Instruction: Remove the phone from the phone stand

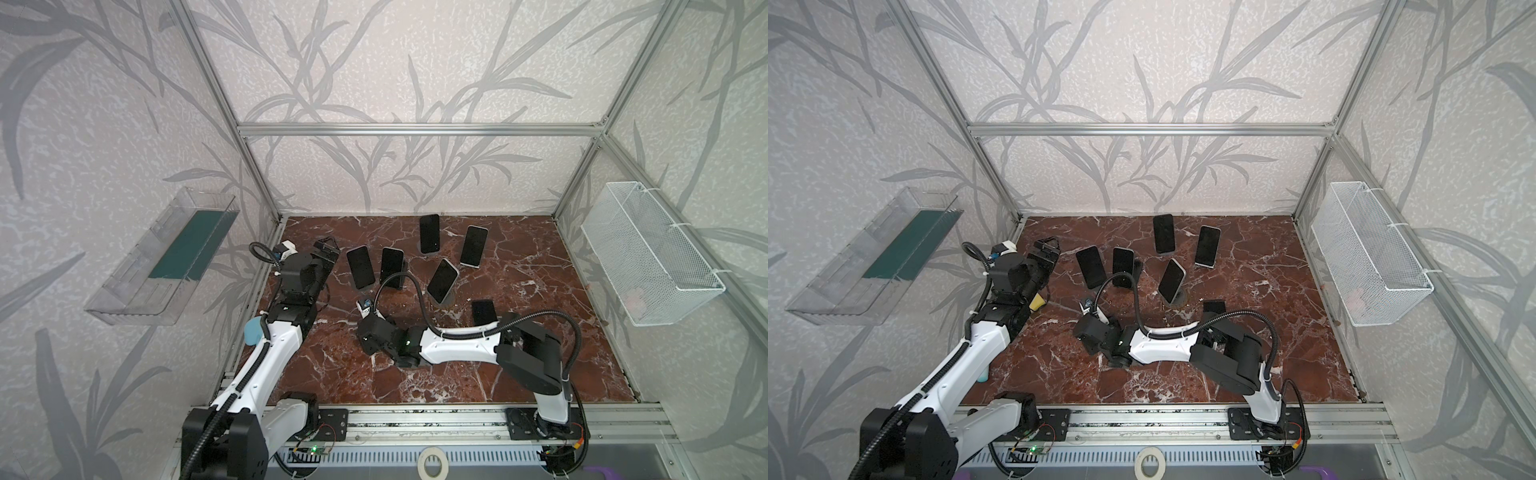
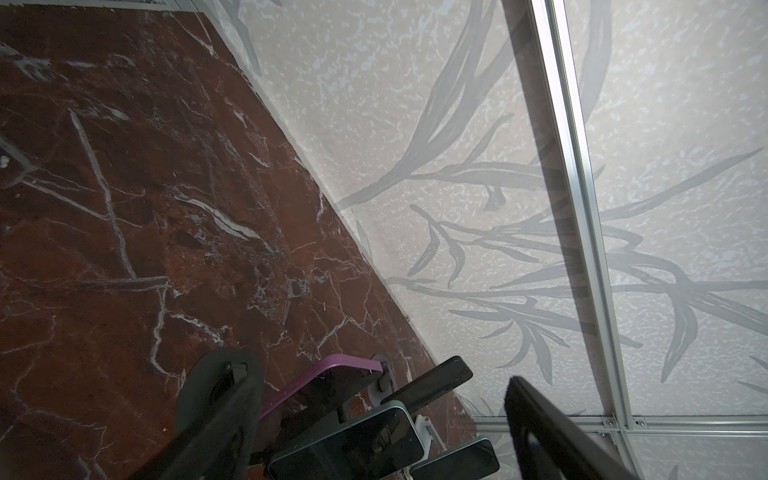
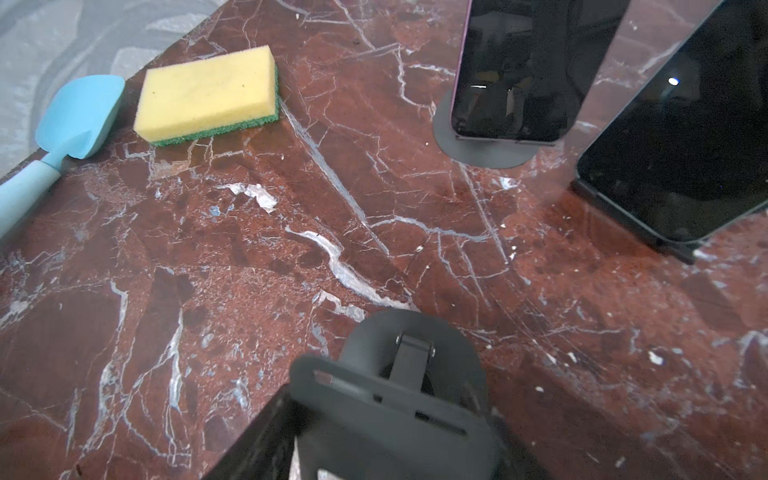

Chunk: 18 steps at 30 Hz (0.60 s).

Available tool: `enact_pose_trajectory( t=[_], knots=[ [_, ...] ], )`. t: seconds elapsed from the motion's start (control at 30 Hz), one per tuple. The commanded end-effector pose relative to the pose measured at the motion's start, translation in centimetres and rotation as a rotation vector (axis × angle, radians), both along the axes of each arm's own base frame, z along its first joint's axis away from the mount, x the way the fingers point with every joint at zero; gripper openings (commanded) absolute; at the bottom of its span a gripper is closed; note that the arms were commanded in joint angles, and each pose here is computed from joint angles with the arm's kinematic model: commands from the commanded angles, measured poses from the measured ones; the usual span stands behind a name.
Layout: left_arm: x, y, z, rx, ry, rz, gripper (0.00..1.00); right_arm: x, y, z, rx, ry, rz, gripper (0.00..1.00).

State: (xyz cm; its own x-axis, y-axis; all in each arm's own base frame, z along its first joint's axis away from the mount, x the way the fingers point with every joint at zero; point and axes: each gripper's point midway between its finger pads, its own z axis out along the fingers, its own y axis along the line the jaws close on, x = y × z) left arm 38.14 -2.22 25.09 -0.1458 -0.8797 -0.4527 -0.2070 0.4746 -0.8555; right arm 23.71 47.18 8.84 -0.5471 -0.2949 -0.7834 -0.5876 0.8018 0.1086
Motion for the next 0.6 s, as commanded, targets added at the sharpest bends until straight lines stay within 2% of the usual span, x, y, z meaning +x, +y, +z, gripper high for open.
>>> enact_pose_trajectory(
  t=[0.0,0.17,0.27,0.33,0.47,0.57],
  knots=[
    [0.4,-0.1,1.7,-0.005,-0.038,-0.005,0.92,0.1,0.0,4.2,0.066,-0.082,0.009,0.61],
    [0.5,-0.1,1.3,-0.004,-0.026,-0.003,0.92,-0.7,-0.8,5.2,0.091,-0.078,0.032,0.60],
    [0.6,-0.2,1.1,-0.007,-0.021,-0.011,0.92,-0.5,-1.3,4.2,0.058,-0.067,0.018,0.60],
    [0.6,-0.2,1.0,-0.007,-0.018,-0.011,0.92,-0.2,-1.5,3.3,0.040,-0.043,0.003,0.63],
    [0.7,-0.3,0.9,-0.004,-0.015,-0.012,0.92,0.4,-1.7,3.0,0.007,-0.014,-0.062,0.79],
    [0.7,-0.4,1.0,-0.008,-0.019,-0.017,0.92,0.4,-1.4,3.0,-0.001,0.013,-0.117,0.86]
  ],
)
